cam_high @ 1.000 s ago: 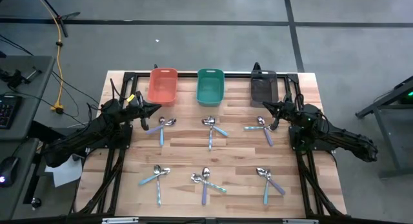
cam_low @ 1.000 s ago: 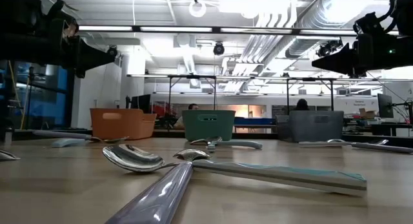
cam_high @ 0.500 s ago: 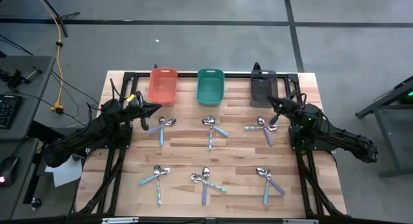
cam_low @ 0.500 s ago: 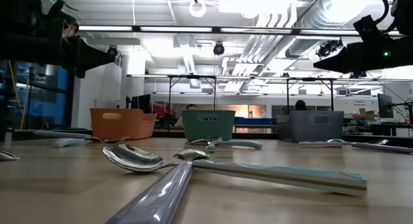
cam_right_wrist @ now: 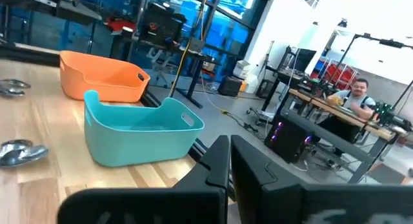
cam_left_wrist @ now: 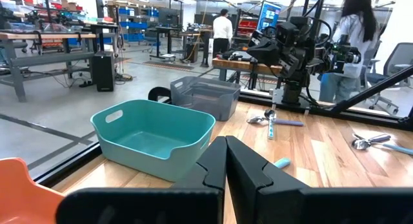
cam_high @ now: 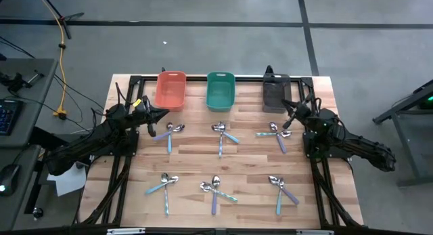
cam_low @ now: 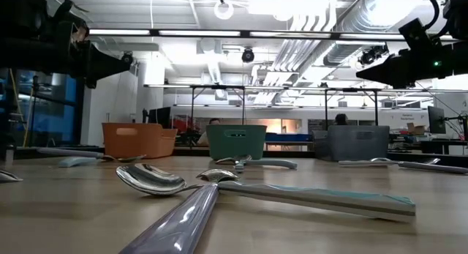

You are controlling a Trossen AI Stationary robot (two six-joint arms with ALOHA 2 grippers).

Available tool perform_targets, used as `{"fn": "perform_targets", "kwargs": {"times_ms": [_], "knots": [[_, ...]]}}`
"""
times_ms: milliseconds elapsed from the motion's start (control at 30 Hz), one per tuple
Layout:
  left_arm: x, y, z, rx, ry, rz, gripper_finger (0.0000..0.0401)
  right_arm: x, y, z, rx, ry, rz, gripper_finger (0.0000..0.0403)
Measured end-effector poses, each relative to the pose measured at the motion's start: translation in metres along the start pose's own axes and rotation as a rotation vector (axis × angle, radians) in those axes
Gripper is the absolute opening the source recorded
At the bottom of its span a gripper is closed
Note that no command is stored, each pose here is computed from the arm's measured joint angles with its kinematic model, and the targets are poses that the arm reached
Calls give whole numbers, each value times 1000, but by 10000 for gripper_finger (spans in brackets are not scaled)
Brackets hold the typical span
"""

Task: Sort silverware by color (type)
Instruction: Put the blue spoon into the black bin

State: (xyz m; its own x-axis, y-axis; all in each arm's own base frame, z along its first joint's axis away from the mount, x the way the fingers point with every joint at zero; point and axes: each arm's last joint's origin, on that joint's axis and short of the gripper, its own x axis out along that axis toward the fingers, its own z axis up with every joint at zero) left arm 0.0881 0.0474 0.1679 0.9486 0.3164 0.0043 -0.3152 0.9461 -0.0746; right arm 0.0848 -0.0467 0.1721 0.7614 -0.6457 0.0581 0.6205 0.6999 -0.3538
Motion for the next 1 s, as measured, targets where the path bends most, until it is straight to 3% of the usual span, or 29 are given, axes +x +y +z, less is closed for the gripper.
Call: {"fn": "perform_targets", "kwargs": {"times_ms": [233, 467, 733, 1000], "knots": [[0, 0, 0, 0, 0, 0, 0, 0, 1, 5, 365, -57, 80, 0], [0, 0, 0, 0, 0, 0, 0, -1, -2, 13, 373, -152, 74, 0], [0, 0, 0, 0, 0, 0, 0, -5, 0, 28, 449, -332, 347, 0], [0, 0, 0, 0, 0, 0, 0, -1, 4, 26, 456, -276, 381, 0]]}}
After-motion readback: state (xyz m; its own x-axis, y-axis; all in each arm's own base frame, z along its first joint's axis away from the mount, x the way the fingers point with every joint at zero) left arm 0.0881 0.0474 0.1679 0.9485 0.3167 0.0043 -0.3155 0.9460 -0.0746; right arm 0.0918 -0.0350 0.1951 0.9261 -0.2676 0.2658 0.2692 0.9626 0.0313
